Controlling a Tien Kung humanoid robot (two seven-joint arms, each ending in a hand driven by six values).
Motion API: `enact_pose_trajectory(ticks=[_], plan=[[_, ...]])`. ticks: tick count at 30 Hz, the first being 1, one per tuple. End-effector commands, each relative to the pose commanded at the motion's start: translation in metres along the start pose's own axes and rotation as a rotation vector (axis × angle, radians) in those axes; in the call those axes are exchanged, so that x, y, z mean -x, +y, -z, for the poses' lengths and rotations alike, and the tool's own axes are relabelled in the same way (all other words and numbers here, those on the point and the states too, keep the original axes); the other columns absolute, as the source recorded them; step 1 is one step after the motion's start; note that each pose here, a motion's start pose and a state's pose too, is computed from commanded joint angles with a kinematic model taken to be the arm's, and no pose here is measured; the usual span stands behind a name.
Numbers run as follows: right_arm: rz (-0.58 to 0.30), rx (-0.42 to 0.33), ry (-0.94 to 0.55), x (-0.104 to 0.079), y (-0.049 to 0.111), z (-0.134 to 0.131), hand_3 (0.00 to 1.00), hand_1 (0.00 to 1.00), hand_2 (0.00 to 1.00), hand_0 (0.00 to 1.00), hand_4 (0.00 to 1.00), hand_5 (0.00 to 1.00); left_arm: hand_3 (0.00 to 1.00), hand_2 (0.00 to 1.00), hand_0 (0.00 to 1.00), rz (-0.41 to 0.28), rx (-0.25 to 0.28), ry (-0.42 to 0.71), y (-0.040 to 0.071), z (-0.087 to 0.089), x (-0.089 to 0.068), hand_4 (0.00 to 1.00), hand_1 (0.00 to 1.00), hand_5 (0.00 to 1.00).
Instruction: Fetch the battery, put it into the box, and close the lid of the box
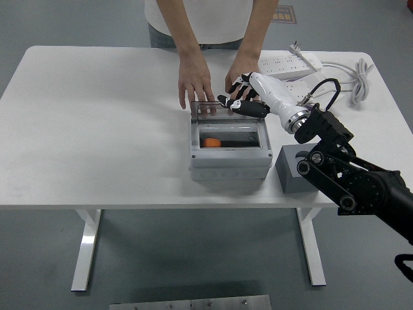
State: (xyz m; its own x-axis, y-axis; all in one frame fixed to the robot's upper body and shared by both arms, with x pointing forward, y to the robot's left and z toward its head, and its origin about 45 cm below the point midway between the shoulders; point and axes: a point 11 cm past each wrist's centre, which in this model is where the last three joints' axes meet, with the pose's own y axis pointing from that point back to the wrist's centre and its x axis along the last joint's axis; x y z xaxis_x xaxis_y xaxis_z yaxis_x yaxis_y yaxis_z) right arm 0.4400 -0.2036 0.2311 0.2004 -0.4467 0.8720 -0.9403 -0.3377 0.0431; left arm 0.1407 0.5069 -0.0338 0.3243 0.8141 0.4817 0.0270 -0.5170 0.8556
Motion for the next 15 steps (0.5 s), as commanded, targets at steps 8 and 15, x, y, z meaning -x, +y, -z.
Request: enact_pose_trajectory(ticks=[8,15], plan=[[0.0,-0.011,0.004,0.0006,0.0006,0.0032,0.516,0.392,0.465,0.413,0.831,0.754,0.541,0.573,0.632,0.001,0.002,0.001,-0.0003,0.0003,0.0006,0.5,0.698,0.002],[0.016,-0.012,0.013,0.0055,0.0038,0.0039,0.517,0.394,0.466,0.395,0.827,0.752,0.541,0.573,0.632,0.004,0.001,0.005,-0.001,0.0017,0.0027,0.5,0.698,0.002]])
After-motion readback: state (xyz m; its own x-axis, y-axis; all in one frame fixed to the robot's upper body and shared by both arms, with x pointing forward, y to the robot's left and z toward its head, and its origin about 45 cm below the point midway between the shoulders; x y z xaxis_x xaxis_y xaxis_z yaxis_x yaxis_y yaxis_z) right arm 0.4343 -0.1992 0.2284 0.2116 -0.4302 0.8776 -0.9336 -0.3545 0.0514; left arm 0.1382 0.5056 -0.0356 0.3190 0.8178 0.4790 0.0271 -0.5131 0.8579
